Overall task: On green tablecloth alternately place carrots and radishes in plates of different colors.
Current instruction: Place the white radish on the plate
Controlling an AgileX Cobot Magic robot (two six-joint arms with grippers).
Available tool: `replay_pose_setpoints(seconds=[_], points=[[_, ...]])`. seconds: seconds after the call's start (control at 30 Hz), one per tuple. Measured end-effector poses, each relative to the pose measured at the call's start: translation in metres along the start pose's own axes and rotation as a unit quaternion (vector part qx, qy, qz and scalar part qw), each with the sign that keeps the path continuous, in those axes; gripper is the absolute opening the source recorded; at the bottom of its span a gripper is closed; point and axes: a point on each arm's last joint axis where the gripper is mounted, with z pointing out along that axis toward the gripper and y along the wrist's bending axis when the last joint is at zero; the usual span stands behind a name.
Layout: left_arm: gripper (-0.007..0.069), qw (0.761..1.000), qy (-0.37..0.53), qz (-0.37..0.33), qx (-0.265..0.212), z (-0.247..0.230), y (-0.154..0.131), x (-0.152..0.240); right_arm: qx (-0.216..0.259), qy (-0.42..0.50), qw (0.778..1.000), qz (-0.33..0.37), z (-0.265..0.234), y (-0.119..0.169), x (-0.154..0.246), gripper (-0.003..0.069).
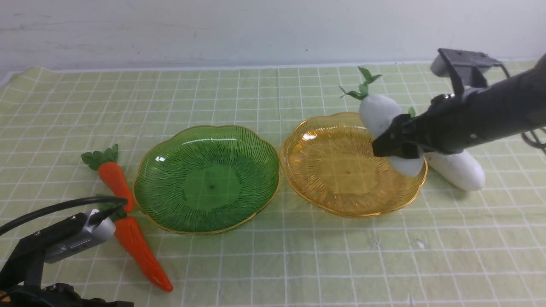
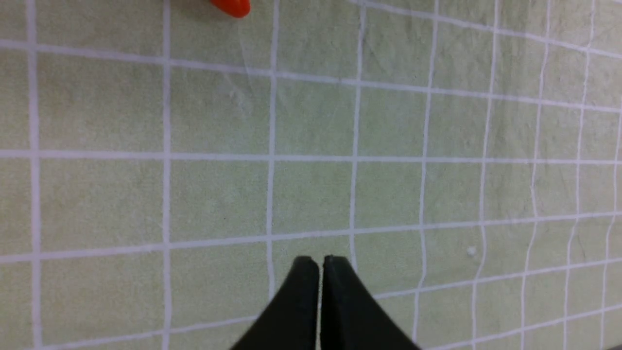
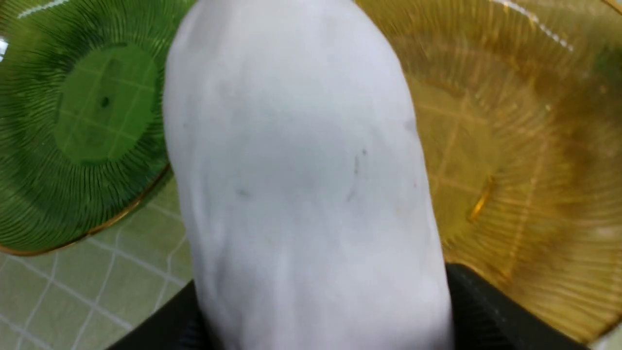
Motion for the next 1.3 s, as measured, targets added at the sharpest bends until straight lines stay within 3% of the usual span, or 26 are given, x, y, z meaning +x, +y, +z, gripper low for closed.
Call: replay_pose_setpoints(seconds=[0.3,0.43,0.6,0.7,0.97,1.3], points=[[-0.0007,1.000,0.000,0.001,-0.001,0.000,0.000,0.000,0.013,-0.003,1.000,-0.021,0.049,-0.008,0.010,0.0514],[-0.0007,1.000,-0.002,0.001,-0.001,0.000,0.000,0.000,0.010,0.008,1.000,0.003,0.061,-0.012,0.016,0.0631],[-0.0007,1.000,-0.002,0.001,-0.001,0.000,0.000,0.000,0.019,-0.006,1.000,0.009,0.055,-0.017,0.011,0.0681],[-0.0007,1.000,-0.002,0.001,-0.002,0.000,0.000,0.000,0.040,-0.024,0.999,0.018,0.044,-0.033,0.006,0.0678],[-0.0007,1.000,-0.002,0.001,-0.002,0.000,0.000,0.000,0.148,-0.042,0.988,0.020,0.005,-0.111,0.009,0.0629],[-0.0007,1.000,-0.002,0.002,-0.003,0.000,0.001,0.000,0.174,-0.020,0.984,0.020,0.009,-0.136,0.021,0.0588]])
